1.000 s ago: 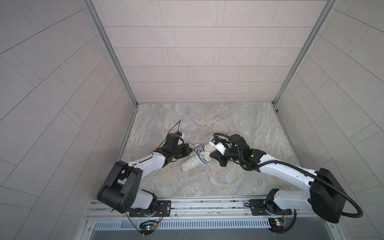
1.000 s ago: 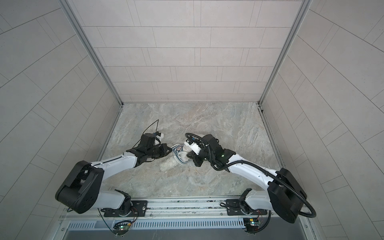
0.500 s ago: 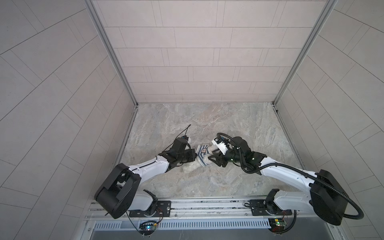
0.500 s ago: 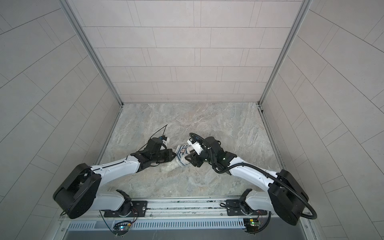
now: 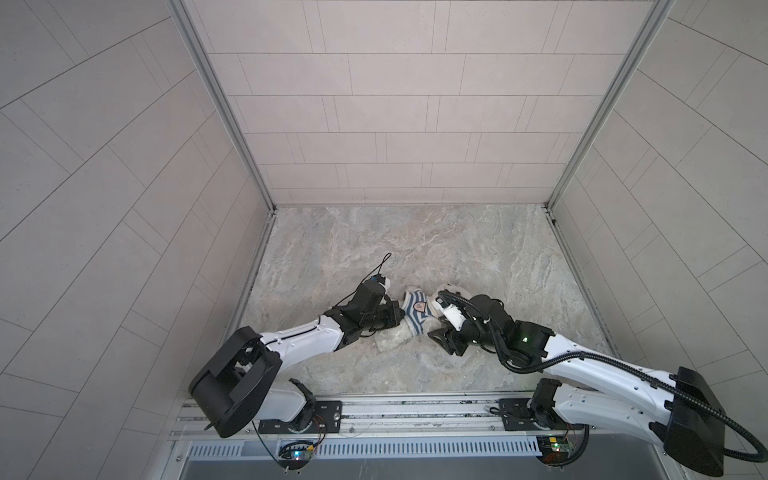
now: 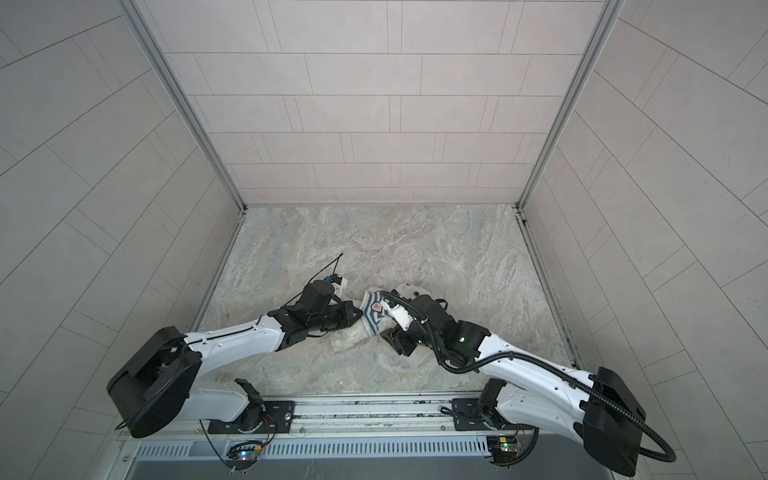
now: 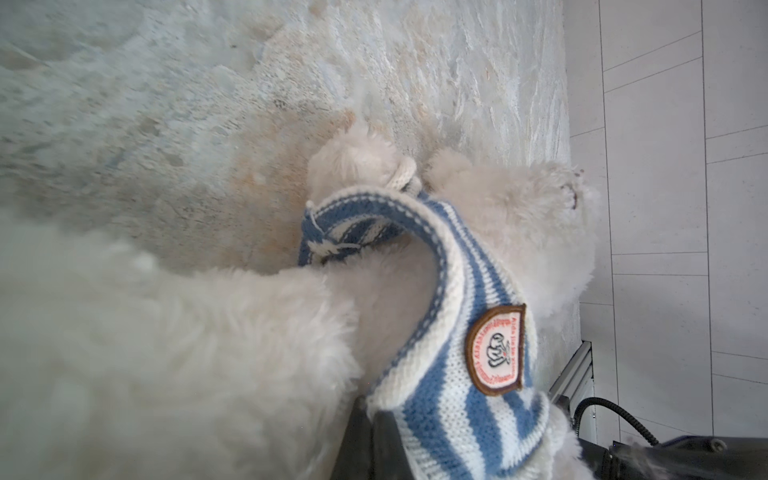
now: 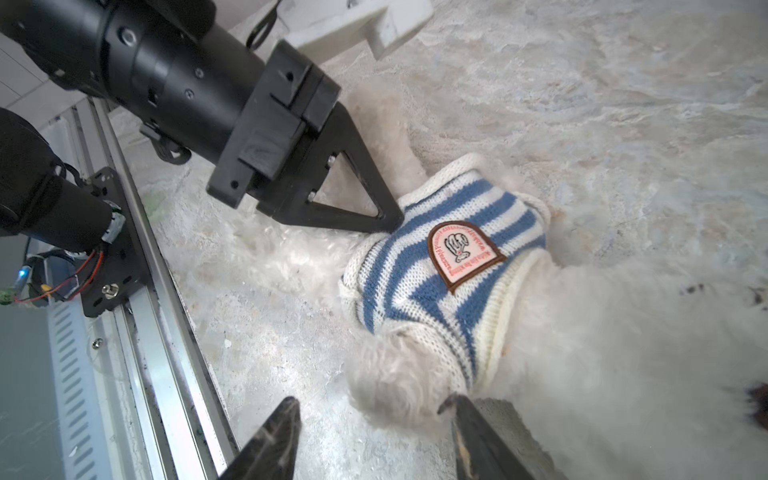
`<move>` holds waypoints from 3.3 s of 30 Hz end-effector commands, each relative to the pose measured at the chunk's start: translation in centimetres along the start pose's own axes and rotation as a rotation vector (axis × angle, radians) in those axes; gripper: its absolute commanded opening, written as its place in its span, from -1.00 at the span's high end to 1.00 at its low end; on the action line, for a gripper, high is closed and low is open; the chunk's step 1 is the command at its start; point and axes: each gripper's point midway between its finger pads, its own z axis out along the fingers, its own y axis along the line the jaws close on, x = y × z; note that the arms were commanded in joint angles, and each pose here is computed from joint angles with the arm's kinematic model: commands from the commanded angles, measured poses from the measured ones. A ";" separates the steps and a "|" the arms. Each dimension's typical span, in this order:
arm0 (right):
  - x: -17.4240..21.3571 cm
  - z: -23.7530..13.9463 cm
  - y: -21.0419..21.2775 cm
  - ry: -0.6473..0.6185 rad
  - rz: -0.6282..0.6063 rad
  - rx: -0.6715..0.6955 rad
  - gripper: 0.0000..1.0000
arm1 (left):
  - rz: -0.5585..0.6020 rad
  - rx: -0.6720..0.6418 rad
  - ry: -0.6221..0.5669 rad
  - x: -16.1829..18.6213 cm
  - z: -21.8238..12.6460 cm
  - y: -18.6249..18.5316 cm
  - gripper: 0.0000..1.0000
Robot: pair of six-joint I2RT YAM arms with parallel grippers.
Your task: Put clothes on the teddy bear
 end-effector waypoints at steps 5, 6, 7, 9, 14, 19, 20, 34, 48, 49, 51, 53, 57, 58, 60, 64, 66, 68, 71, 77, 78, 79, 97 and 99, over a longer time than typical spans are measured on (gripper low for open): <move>1.2 1.1 -1.8 0.063 0.000 0.142 -0.20 | -0.005 0.018 -0.009 0.4 0.0 -0.9 1.00; 1.5 1.3 -2.1 0.064 0.013 0.153 -0.19 | -0.006 0.018 -0.010 0.5 0.0 -0.9 1.00; 1.6 1.5 -2.2 0.062 0.022 0.160 -0.19 | -0.006 0.017 -0.010 0.6 -0.1 -0.9 1.00; 2.0 1.7 -2.5 0.066 0.036 0.172 -0.15 | -0.006 0.014 -0.011 0.7 -0.2 -0.9 1.00; 3.2 1.8 -2.9 0.088 0.041 0.187 0.25 | -0.003 0.016 -0.012 0.6 -0.3 -1.1 1.00; 3.8 1.4 -3.3 0.088 0.047 0.212 0.62 | 0.005 0.011 -0.015 0.7 -0.4 -1.2 1.00; 3.9 1.3 -3.5 0.091 0.049 0.219 0.68 | 0.006 0.008 -0.014 0.8 -0.4 -1.1 1.00; 6.0 -1.3 -6.2 0.051 0.140 0.336 1.00 | 0.012 -0.030 -0.026 0.9 -0.9 -0.3 1.00; 4.0 -1.1 -3.9 -0.098 0.144 0.138 1.00 | 0.268 -0.019 0.059 3.7 -1.7 -5.1 1.00; 3.6 -1.0 -3.2 -0.122 0.133 0.098 1.00 | 0.267 -0.026 0.073 4.3 -1.7 -5.0 1.00; 3.0 -0.9 -2.3 -0.161 0.110 0.043 1.00 | 0.255 -0.036 0.085 4.9 -2.0 -4.6 0.95; 2.8 -0.8 -1.6 -0.176 0.076 0.006 1.00 | 0.252 -0.037 0.087 5.2 -2.8 -4.4 0.77; 3.2 -0.7 -1.5 -0.149 0.030 0.007 1.00 | 0.307 -0.068 0.076 4.4 -5.0 -4.7 0.50; 3.4 -0.6 -1.5 -0.140 0.025 0.008 1.00 | 0.326 -0.072 0.076 4.1 -5.5 -5.1 0.45; 3.7 -0.6 -1.6 -0.132 0.024 0.014 1.00 | 0.351 -0.083 0.080 3.4 -6.2 -5.7 0.37; 4.3 -0.4 -1.9 -0.117 0.037 0.024 1.00 | 0.386 -0.101 0.067 1.3 -6.5 -6.8 0.26; 4.8 -0.3 -2.2 -0.104 0.057 0.037 1.00 | 0.415 -0.108 0.057 0.0 -6.2 -7.7 0.19; 5.0 -0.3 -2.2 -0.104 0.069 0.038 1.00 | 0.452 -0.116 0.054 -1.2 -5.4 -8.8 0.11; 5.4 -0.6 -3.1 -0.110 0.115 0.086 1.00 | 0.464 -0.146 0.059 -2.8 -3.4 -9.4 0.03; 6.5 -0.7 -4.7 -0.106 0.237 0.158 1.00 | 0.485 -0.188 0.142 -2.6 0.8 -8.5 -0.16; 6.7 -0.8 -4.9 -0.109 0.260 0.168 1.00 | 0.493 -0.198 0.157 -2.1 1.1 -8.1 -0.19; 6.8 -0.8 -5.1 -0.115 0.281 0.176 1.00 | 0.499 -0.209 0.169 -1.6 1.2 -7.6 -0.21; 8.5 -0.8 -6.6 -0.075 0.365 0.254 1.00 | 0.472 -0.277 0.250 6.9 0.4 -1.7 -0.05; 8.7 -0.8 -6.6 -0.068 0.367 0.254 1.00 | 0.472 -0.234 0.220 6.5 -0.2 -2.6 -0.02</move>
